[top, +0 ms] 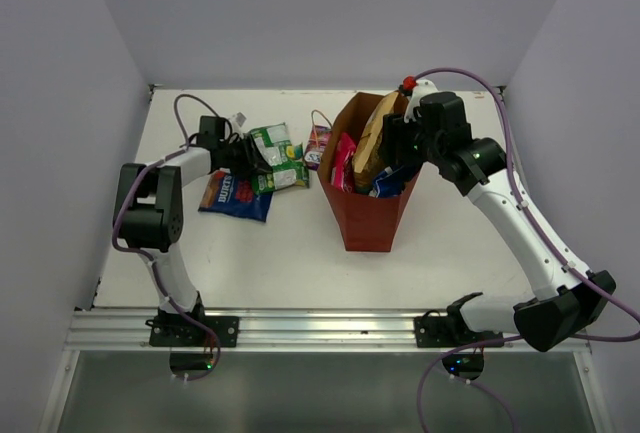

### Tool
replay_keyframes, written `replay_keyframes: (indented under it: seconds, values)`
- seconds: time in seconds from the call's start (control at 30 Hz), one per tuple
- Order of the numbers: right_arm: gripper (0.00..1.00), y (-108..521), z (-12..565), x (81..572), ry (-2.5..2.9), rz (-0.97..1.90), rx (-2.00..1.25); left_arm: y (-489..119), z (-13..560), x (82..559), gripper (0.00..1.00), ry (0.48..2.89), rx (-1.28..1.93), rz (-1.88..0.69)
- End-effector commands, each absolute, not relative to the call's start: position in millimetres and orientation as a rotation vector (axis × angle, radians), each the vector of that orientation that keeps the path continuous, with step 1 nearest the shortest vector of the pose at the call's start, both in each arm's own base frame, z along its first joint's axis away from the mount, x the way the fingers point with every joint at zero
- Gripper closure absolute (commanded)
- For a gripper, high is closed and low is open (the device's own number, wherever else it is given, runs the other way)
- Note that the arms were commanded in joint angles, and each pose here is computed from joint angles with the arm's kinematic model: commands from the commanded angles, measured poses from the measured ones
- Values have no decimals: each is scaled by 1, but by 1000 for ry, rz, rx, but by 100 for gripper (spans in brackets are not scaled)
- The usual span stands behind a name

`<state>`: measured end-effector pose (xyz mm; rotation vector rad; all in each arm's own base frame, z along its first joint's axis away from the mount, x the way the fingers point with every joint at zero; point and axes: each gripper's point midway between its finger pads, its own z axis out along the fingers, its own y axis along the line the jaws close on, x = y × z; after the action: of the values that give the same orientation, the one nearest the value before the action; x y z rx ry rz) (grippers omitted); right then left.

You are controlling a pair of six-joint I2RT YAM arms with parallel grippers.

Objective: Place the snacks into the paper bag
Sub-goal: Pick up the snack from the center of the board.

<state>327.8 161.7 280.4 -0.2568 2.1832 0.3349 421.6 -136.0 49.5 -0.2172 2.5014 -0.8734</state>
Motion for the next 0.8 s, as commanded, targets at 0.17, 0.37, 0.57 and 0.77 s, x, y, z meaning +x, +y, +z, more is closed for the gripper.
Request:
replay_keyframes:
  seconds: [0.17,0.37,0.57,0.77]
  values:
    - [38,167,288,331,2144,367,-271,-164,49,413,60,2488,-173,-984]
    - [38,165,289,329,2143,361,-270,-167,76,414,96,2443,-137,-965]
    - [38,163,298,328,2121,363,-261,-150,157,421,100,2322,-84,-806]
    - [38,161,307,330,2097,363,-229,-131,252,420,100,2166,-40,-642]
